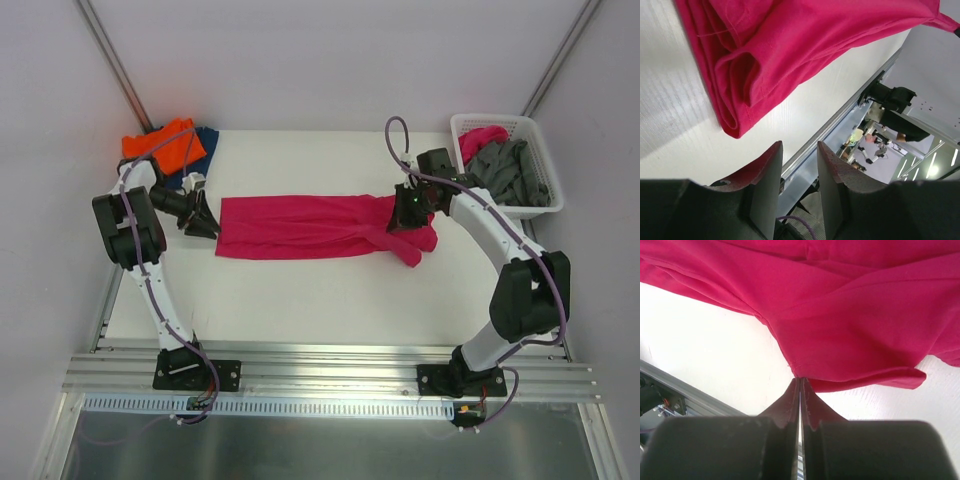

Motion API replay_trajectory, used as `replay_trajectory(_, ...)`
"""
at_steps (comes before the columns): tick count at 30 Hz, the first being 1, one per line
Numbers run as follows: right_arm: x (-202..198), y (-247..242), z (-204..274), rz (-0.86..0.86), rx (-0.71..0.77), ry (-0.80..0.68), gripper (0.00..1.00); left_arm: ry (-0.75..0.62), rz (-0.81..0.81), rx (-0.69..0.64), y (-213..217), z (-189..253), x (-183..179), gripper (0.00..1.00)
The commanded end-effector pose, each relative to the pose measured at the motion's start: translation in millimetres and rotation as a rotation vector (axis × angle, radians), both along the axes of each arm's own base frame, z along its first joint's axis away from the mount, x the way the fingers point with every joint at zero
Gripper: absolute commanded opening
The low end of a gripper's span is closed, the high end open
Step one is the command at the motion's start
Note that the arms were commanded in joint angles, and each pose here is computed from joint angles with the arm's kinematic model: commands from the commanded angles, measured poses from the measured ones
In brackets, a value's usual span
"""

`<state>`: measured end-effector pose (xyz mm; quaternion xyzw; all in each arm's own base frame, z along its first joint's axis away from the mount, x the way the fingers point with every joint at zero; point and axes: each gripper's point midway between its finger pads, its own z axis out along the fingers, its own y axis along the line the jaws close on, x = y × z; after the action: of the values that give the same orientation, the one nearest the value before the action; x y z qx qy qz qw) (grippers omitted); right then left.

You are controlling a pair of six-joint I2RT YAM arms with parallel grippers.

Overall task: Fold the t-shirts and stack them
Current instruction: Fold the tshirt

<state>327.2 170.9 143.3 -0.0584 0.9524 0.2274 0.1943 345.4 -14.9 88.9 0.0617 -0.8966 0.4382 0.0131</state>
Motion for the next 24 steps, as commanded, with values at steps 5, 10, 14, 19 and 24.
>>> replay_trajectory(5,-4.2,4.5,33.9,0.014,0.034,-0.084,0.00,0.066,-0.006,-0.027,-6.0,-6.2,-6.1,0.33)
replay_trajectory(10,-19.8,13.6,46.7,0.051,0.061,-0.084,0.01,0.056,-0.006,-0.026,-10.0,4.3,-11.3,0.33)
replay_trajectory(14,-47.1,21.3,44.1,0.090,0.086,-0.033,0.01,0.047,-0.011,-0.019,-13.3,12.6,-16.7,0.34)
replay_trajectory(19,-68.7,20.6,27.8,0.088,0.091,0.012,0.01,0.074,-0.036,-0.033,-26.2,9.8,-28.5,0.34)
replay_trajectory(24,-67.8,20.3,26.9,0.089,0.092,0.005,0.01,0.063,-0.052,-0.016,-27.9,2.5,-17.5,0.33)
